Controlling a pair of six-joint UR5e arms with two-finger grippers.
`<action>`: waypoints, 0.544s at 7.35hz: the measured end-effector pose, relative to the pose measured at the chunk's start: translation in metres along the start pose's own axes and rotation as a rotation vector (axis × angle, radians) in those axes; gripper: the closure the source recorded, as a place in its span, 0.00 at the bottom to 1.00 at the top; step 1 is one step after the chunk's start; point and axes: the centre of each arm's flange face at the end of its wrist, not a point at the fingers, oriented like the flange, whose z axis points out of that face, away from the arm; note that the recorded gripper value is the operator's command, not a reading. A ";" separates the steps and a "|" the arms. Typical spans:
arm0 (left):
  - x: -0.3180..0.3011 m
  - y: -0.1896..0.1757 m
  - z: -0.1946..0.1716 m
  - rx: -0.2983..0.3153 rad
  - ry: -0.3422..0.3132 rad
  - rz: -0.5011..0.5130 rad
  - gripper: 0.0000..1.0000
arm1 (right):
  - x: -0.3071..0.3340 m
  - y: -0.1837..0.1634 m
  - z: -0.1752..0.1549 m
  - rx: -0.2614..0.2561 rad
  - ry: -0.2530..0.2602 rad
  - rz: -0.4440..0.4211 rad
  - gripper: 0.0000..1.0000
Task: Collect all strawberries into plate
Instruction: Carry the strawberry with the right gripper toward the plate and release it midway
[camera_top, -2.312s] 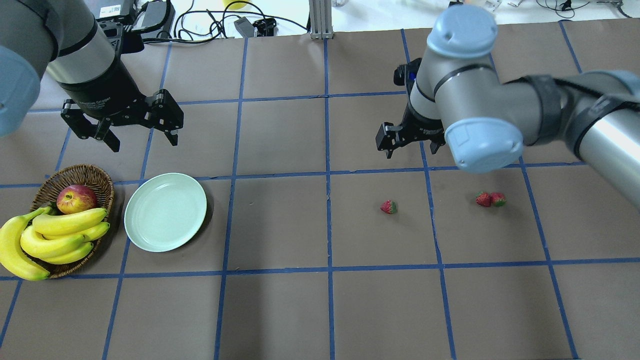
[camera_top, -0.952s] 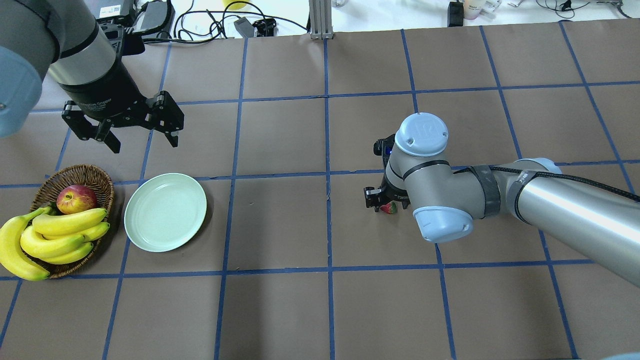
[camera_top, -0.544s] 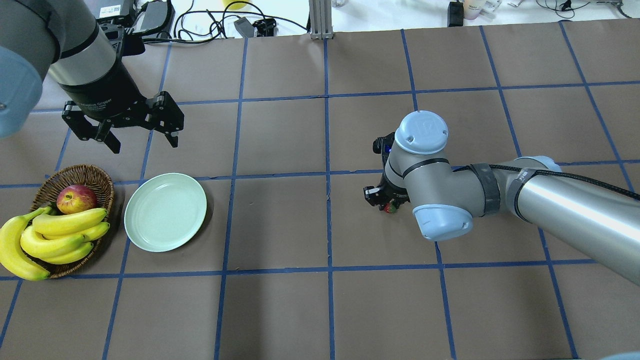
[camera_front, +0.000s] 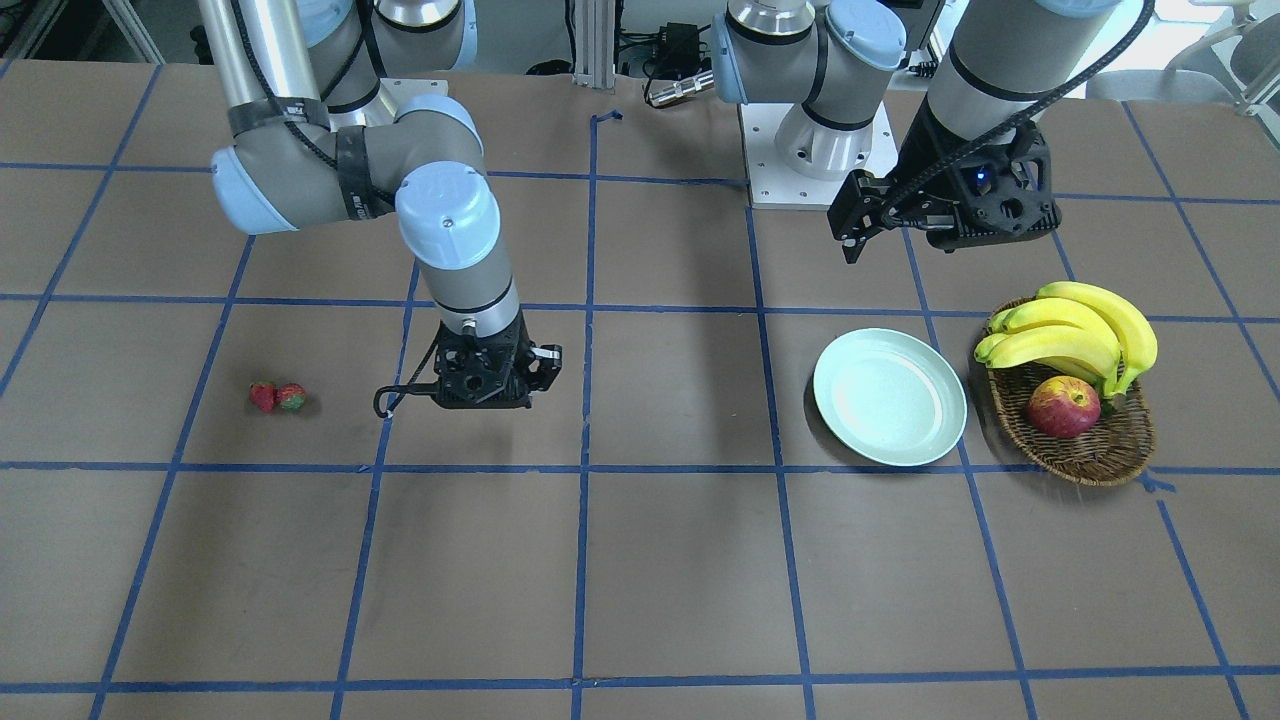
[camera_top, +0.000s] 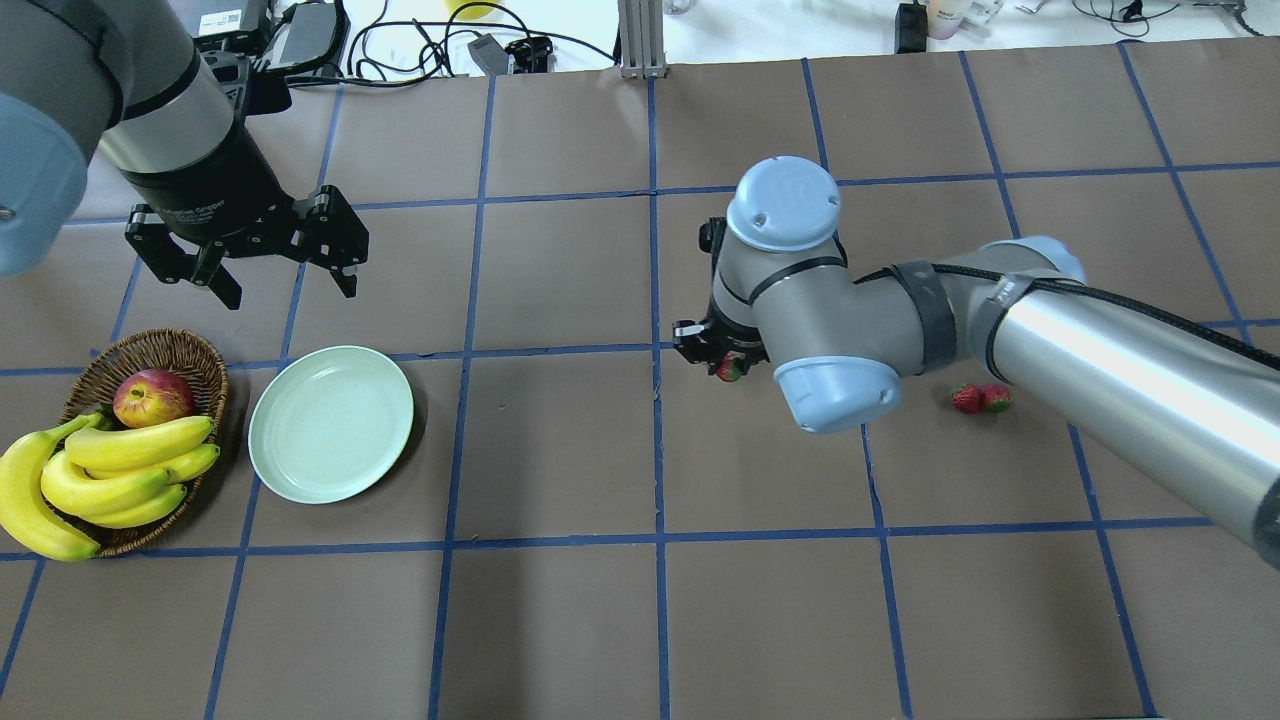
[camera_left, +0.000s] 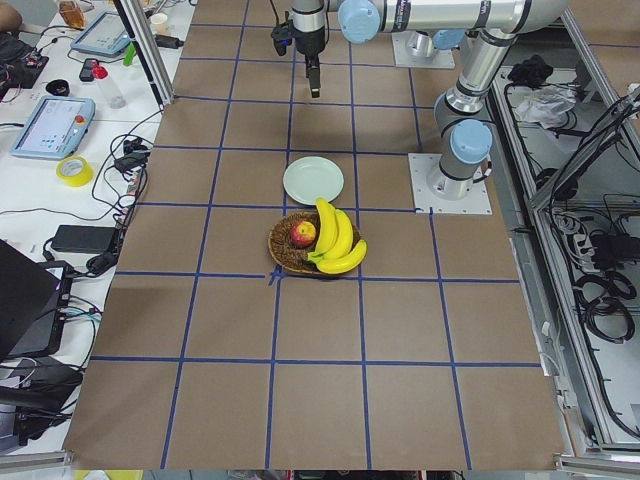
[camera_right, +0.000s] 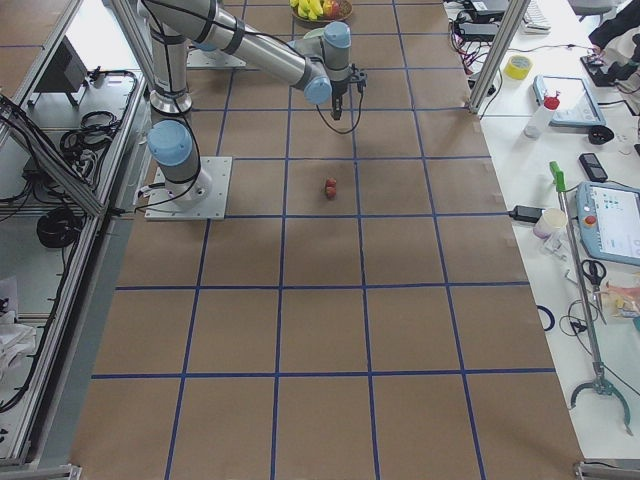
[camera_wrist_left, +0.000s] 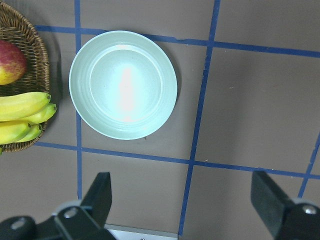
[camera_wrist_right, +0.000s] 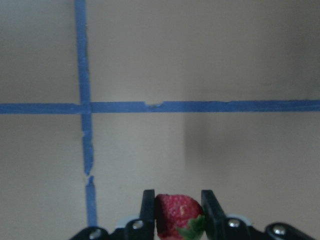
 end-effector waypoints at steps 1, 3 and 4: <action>0.000 0.000 0.000 0.001 0.000 0.000 0.00 | -0.052 0.015 0.000 0.002 -0.009 0.023 1.00; 0.000 0.000 0.000 0.001 0.000 0.000 0.00 | -0.119 0.047 0.034 0.000 -0.010 0.097 0.54; 0.000 0.000 -0.001 0.001 -0.001 0.001 0.00 | -0.129 0.054 0.048 -0.004 -0.004 0.136 0.01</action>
